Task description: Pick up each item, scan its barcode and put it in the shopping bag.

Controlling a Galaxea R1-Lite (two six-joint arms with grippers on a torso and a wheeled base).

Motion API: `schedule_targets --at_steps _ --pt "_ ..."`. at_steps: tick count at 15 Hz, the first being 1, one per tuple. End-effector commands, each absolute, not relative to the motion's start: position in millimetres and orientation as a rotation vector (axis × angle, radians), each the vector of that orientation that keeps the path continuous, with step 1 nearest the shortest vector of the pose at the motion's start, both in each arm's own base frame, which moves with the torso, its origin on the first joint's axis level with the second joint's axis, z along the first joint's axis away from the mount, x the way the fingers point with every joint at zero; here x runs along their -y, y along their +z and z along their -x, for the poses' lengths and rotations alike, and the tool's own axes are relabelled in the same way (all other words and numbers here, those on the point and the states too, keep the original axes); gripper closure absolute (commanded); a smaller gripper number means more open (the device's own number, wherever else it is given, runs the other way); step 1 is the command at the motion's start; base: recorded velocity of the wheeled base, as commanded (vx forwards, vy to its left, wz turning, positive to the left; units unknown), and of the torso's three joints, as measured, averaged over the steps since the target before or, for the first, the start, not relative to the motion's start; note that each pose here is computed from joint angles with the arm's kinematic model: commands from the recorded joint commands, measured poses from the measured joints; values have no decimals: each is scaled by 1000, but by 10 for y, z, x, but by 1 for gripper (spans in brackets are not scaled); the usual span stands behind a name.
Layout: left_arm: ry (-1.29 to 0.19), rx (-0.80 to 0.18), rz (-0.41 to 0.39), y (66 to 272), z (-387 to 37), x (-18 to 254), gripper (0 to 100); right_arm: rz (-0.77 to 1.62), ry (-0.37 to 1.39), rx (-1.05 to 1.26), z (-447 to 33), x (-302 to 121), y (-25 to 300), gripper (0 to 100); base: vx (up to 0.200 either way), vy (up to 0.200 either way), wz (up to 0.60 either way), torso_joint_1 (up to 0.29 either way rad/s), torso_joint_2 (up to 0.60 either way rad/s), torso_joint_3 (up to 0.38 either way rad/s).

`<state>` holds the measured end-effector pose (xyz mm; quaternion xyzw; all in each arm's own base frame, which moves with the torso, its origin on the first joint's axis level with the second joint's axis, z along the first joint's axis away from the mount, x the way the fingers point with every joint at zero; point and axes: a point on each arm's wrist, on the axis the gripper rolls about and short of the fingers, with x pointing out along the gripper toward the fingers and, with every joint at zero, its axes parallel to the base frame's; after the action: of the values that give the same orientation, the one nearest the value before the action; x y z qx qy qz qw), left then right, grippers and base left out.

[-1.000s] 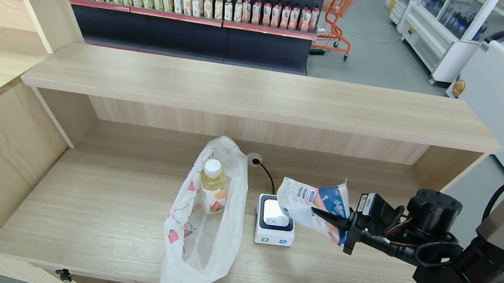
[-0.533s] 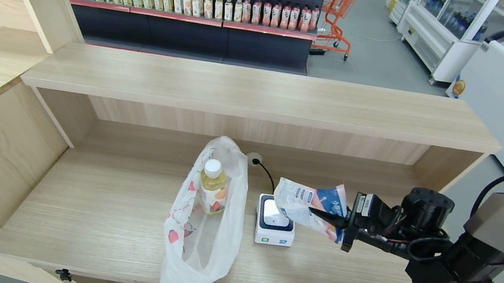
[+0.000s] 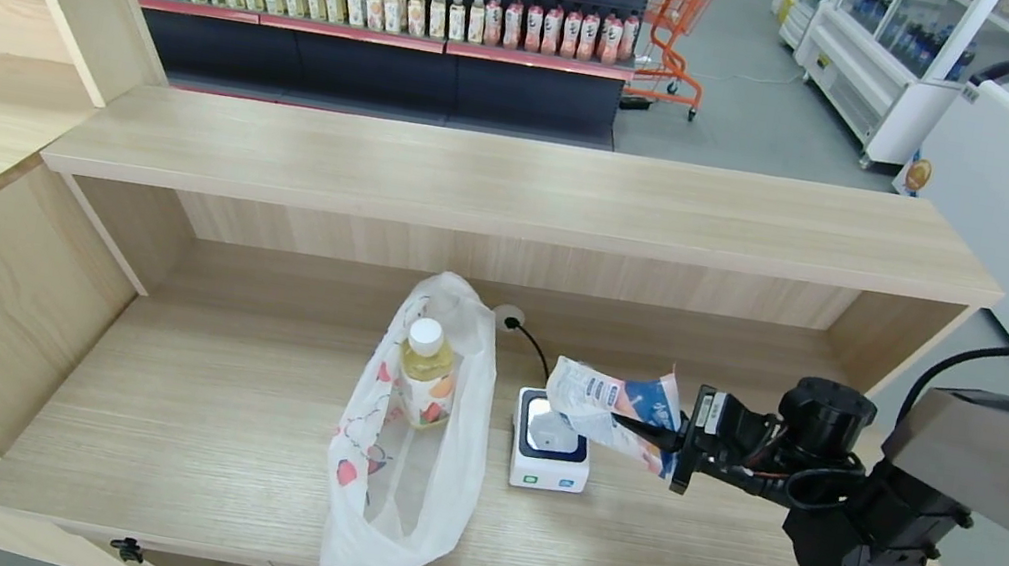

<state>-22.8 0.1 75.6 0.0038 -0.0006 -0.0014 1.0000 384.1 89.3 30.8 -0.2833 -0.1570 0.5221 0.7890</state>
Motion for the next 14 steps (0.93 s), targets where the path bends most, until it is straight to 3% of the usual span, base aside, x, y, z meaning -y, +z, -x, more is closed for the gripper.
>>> schedule_targets --at_steps 1,14 --pt "-3 2 -8 756 228 -1 0 613 1129 334 -3902 -915 203 100 0 0 0 0 0 0" --pt "-3 0 -8 757 227 -1 0 635 1151 376 -3968 -1062 186 100 0 0 0 0 0 0"
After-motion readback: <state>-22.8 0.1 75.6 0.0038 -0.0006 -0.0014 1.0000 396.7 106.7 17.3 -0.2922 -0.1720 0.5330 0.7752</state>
